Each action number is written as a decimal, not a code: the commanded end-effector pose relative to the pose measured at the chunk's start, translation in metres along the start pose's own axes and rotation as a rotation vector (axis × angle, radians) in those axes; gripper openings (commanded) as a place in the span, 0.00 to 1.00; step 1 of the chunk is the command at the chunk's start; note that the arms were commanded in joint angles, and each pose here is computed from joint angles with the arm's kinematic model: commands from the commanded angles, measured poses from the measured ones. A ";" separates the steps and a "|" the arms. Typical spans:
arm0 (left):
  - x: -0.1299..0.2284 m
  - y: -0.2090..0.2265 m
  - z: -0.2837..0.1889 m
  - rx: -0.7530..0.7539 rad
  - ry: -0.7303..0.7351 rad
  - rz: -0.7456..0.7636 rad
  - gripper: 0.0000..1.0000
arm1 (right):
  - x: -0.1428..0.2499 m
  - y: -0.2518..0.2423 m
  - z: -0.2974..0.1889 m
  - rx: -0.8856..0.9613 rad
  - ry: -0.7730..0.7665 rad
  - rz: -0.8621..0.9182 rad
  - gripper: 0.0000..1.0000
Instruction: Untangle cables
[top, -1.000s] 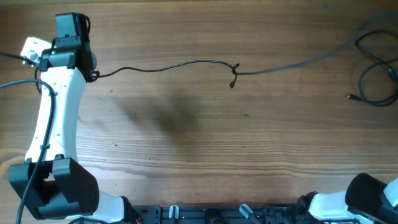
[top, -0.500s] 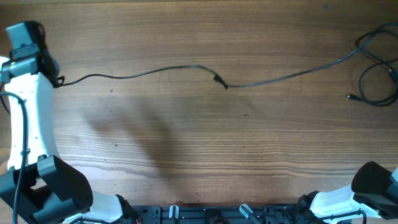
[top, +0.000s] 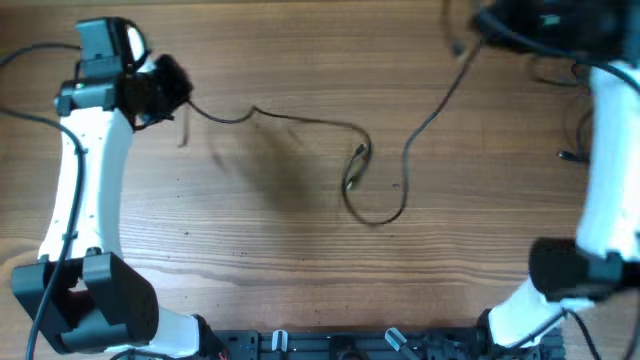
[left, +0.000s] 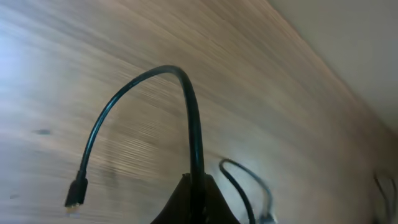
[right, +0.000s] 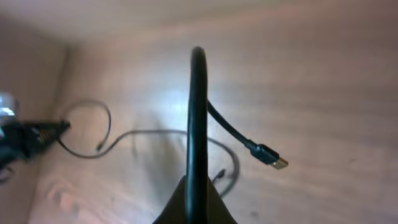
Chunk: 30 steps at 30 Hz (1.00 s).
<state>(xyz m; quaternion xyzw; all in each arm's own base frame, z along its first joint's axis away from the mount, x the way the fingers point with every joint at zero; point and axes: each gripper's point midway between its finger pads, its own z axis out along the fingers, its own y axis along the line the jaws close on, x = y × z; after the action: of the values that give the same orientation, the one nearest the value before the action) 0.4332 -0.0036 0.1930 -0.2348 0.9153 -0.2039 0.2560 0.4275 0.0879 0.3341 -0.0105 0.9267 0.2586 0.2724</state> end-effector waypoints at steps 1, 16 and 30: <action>0.025 -0.038 0.004 0.135 0.089 0.140 0.04 | 0.023 -0.010 0.071 0.057 0.172 -0.007 0.04; 0.023 -0.022 0.009 -0.009 0.049 0.158 0.56 | 0.092 -0.041 0.118 0.102 0.522 -0.058 0.62; 0.015 -0.007 0.008 -0.093 0.006 0.095 0.63 | 0.123 0.046 0.048 0.208 0.413 -0.071 0.58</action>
<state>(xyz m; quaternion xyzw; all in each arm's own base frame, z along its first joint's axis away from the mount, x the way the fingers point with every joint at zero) 0.4273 -0.0234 0.1847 -0.1923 0.9362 -0.1543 0.2504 0.3693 0.1630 0.2529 -0.1034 0.9772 0.1592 0.0956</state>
